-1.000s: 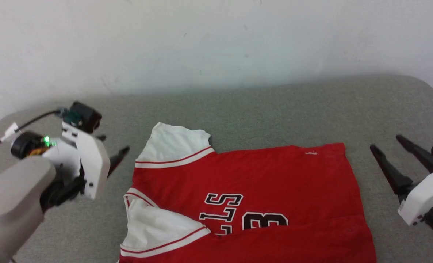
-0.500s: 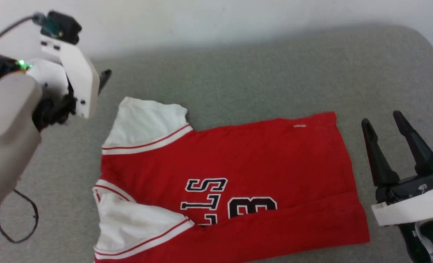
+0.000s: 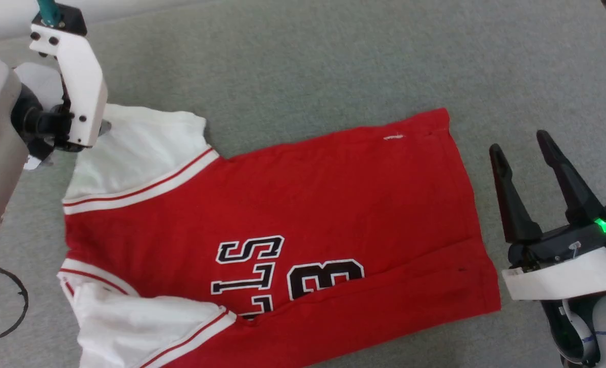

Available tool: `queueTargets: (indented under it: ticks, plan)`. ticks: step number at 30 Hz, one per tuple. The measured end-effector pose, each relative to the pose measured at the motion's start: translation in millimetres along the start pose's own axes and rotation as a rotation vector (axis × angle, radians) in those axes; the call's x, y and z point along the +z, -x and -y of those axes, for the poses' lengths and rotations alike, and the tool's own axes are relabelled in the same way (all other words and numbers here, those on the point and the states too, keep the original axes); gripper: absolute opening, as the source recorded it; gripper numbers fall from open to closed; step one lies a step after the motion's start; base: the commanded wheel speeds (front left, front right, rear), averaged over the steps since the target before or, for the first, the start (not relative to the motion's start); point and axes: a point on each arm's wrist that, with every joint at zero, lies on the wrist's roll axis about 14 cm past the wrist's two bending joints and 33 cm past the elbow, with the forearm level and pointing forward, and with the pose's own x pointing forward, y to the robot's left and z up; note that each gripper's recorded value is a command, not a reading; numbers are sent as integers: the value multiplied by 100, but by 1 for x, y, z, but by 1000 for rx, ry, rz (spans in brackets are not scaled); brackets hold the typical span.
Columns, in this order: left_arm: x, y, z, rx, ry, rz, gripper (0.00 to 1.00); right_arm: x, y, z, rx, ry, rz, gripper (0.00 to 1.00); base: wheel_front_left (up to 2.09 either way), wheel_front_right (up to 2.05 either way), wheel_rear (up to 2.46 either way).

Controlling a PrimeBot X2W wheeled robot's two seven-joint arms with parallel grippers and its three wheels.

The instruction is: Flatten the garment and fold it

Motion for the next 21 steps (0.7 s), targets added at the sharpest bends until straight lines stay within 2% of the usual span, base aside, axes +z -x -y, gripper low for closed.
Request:
queueTargets:
  ticks: [6,7,8,14,21]
  plan:
    - [-7,-24,3,-15,-63,-104,100,-22,2,10,-28,12,-72,100,0,0,0]
    - [-7,-25,3,-18,-65,-109,43,-25,3,12,-33,14,-83,100,0,0,0]
    - [-7,-25,4,-22,-65,-111,0,-27,4,13,-35,16,-91,100,0,0,0]
    - [-6,-15,14,-45,-67,-71,0,-10,-3,20,-15,64,-58,100,0,0,0]
    - [-8,16,23,-40,-99,10,0,58,-38,30,48,211,64,100,0,0,0]
